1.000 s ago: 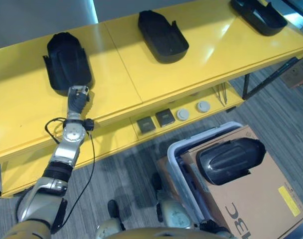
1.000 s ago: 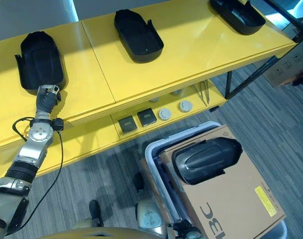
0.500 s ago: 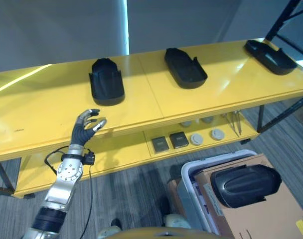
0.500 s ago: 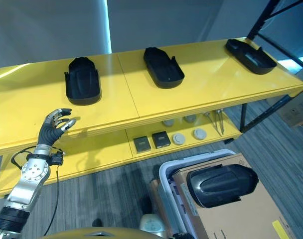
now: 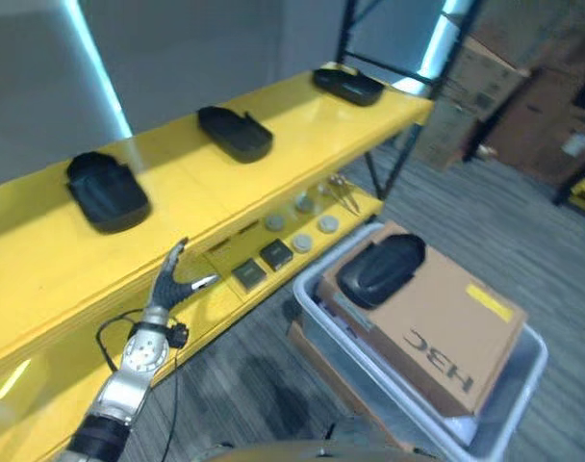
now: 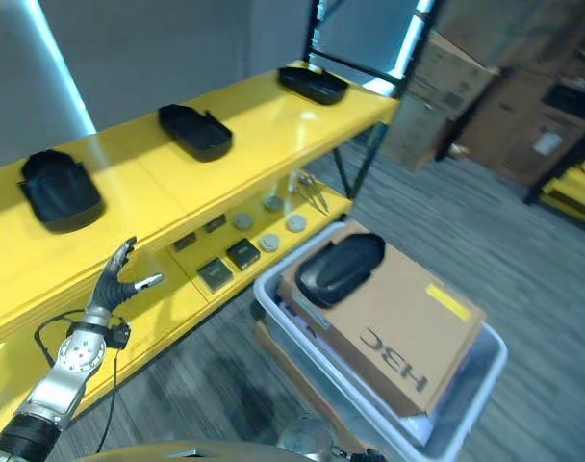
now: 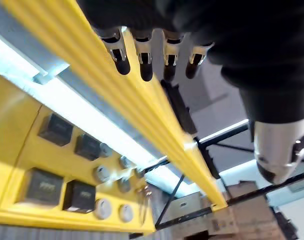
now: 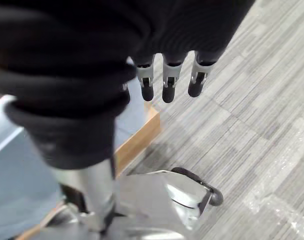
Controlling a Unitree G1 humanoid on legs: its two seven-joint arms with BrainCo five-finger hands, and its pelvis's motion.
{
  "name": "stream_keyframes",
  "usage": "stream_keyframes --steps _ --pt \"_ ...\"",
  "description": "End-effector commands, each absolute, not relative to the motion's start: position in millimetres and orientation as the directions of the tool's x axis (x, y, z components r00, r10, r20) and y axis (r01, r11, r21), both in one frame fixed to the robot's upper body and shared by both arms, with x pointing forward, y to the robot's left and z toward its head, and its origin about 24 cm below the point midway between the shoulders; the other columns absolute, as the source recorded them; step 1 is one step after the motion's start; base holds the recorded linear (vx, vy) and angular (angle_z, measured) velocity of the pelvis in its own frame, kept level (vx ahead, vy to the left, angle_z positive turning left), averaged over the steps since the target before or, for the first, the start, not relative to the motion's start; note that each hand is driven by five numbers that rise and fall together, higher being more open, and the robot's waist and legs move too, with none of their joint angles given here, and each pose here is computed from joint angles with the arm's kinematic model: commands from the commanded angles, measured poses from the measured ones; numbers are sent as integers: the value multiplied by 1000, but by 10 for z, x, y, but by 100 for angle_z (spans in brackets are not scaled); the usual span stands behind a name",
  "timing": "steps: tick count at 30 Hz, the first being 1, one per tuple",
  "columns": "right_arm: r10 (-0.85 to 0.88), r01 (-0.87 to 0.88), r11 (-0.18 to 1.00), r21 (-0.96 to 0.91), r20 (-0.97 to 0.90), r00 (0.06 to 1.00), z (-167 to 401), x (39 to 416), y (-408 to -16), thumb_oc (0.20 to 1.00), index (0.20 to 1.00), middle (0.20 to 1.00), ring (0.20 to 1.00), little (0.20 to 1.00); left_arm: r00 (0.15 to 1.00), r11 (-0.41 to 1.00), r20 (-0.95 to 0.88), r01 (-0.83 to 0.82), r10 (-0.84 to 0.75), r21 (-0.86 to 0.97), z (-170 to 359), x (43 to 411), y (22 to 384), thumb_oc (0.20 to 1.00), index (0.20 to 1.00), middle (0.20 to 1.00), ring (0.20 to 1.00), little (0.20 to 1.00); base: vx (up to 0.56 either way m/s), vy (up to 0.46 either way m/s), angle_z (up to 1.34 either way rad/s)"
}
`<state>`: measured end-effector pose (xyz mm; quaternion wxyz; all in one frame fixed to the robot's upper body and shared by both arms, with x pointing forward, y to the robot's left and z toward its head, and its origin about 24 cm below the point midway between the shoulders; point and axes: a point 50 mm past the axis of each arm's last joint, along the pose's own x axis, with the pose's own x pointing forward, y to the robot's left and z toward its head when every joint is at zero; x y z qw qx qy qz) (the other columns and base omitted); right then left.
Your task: Move parts from the plastic box to the shelf.
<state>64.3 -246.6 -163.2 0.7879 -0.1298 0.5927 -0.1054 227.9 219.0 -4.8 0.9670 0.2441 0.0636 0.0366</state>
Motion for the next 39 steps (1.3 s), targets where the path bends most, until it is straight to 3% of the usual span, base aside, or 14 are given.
stream_keyframes --steps 1,5,9,12,14,19,21,24,27,31,39 --pt "-302 -75 935 -346 -889 344 -1626 849 -2338 1000 1000 1000 1000 1000 987 861 -52 -105 150 498 -10 2364 2223 1000 1000 1000 1000 1000 -34 -231 -150" --pt "-264 -154 916 -372 -844 467 -1532 1148 -2335 1000 1000 1000 1000 1000 945 836 -187 -133 269 533 -333 2223 2411 1000 1000 1000 1000 1000 -146 -206 -125" --pt "-151 -224 897 -381 -741 655 -1341 1515 -2180 1000 1000 1000 1000 1000 851 792 -320 -167 416 587 -688 1953 2604 1000 1000 1000 1000 1000 -1 104 -129" --pt "-55 -257 859 -442 -578 814 -1011 1867 -2126 1000 1000 1000 1000 1000 788 773 -396 -153 472 616 -854 1813 2718 1000 1000 1000 1000 1000 27 185 -130" --pt "-10 -210 878 -431 -455 891 -765 2023 -2096 1000 1000 1000 1000 1000 694 781 -500 -146 518 607 -1053 1660 2753 1000 1000 1000 1000 1000 67 233 -105" --pt "56 -88 940 -328 -105 993 -85 2323 -1884 1000 1000 1000 1000 1000 465 784 -684 -37 562 620 -1377 1098 2806 1000 1000 1000 1000 1000 89 256 -13" --pt "64 -95 938 -333 -103 993 -89 2348 -1852 1000 1000 1000 1000 1000 465 782 -683 -35 564 622 -1378 1101 2803 1000 1000 1000 1000 1000 5 111 -25" --pt "96 -62 940 -336 87 992 328 2617 -1669 1000 1000 1000 1000 1000 396 794 -718 -46 572 606 -1430 957 2807 1000 1000 1000 1000 1000 -26 108 -16" --pt "91 -16 935 -353 197 976 648 2963 -1550 1000 1000 1000 1000 1000 441 788 -709 3 551 615 -1417 1052 2764 1000 1000 1000 1000 1000 -128 70 19" --pt "-11 202 870 -450 392 920 1517 3699 -1546 1000 1000 1000 1000 1000 631 779 -622 44 464 626 -1255 1566 2615 1000 1000 1000 1000 1000 -227 23 73" --pt "-213 396 789 -470 396 893 1855 4024 -1785 1000 1000 1000 1000 1000 624 782 -628 41 466 621 -1269 1633 2538 1000 1000 1000 1000 1000 -1 -7 33"
